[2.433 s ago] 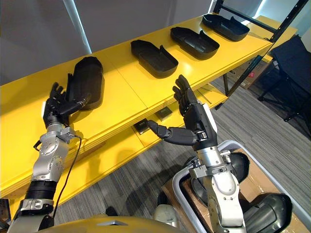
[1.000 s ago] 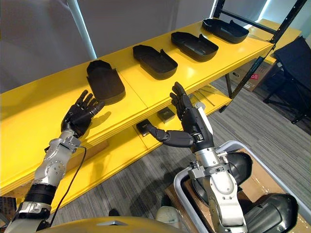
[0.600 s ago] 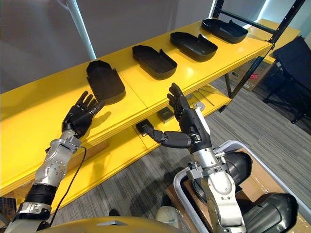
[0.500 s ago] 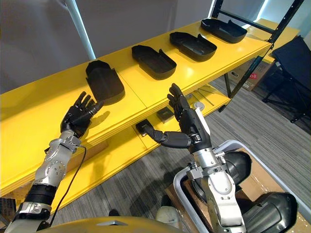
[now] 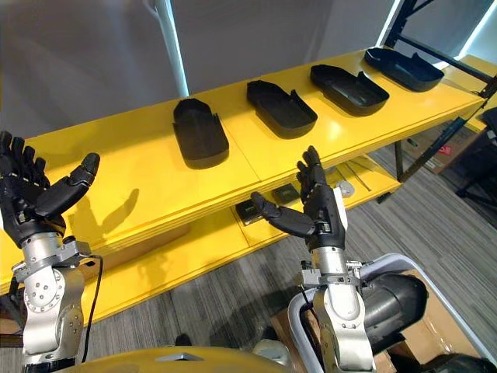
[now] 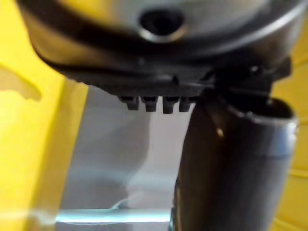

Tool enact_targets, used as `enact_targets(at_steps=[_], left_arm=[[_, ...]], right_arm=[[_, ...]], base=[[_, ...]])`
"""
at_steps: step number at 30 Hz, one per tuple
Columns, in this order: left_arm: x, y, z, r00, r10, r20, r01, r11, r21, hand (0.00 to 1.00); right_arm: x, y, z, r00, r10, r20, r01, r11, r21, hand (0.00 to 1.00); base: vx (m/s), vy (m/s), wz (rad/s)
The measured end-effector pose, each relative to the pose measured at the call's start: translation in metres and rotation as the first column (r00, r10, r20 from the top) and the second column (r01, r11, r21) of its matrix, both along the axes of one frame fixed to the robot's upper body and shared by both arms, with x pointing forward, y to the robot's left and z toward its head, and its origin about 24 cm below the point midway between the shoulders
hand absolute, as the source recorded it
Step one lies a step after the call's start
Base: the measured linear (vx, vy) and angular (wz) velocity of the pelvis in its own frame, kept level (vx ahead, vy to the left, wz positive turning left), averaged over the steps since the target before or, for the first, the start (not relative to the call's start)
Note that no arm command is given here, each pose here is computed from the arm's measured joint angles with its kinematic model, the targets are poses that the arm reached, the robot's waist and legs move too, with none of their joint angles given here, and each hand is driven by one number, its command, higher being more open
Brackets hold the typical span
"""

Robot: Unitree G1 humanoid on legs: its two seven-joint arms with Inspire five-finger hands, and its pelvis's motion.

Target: Walk over and take three plastic housings, then place them on the shelf

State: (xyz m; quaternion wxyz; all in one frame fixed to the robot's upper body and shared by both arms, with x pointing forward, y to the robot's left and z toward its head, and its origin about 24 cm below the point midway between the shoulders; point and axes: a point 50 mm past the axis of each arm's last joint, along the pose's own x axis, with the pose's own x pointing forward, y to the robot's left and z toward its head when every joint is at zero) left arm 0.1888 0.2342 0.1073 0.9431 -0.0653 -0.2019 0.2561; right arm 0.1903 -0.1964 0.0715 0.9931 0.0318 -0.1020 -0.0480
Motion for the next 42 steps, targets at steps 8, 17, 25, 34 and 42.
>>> enact_targets(at_steps=[8,17,25,34,42], left_arm=[[-0.021,-0.035,-0.002,0.974,-0.228,0.016,0.228,0.974,-0.005,1.0],[-0.021,-0.041,0.001,0.98,-0.174,0.097,0.184,0.978,-0.098,1.0],[-0.034,0.001,0.015,0.971,0.165,0.175,-0.143,0.981,-0.13,1.0],[-0.019,-0.026,0.043,0.902,0.037,0.43,0.028,0.989,-0.144,1.0],[-0.022,-0.04,0.073,0.821,-0.124,0.557,0.152,0.988,-0.005,1.0]], right_arm=[[-0.013,0.005,-0.015,0.989,-0.134,-0.07,0.141,0.985,0.102,1.0],[-0.022,-0.007,-0.007,0.986,-0.161,-0.036,0.161,0.987,-0.02,1.0],[-0.008,0.003,0.044,0.967,0.094,0.239,-0.079,0.994,-0.072,1.0],[-0.006,0.027,0.067,0.917,0.182,0.354,-0.175,0.983,-0.052,1.0],[-0.019,0.035,0.05,0.926,0.223,0.304,-0.256,0.964,0.071,1.0]], base=[[-0.03,0.011,-0.19],[0.04,-0.025,-0.65],[-0.02,0.06,-1.23],[-0.04,0.072,0.07],[-0.28,0.115,-0.57]])
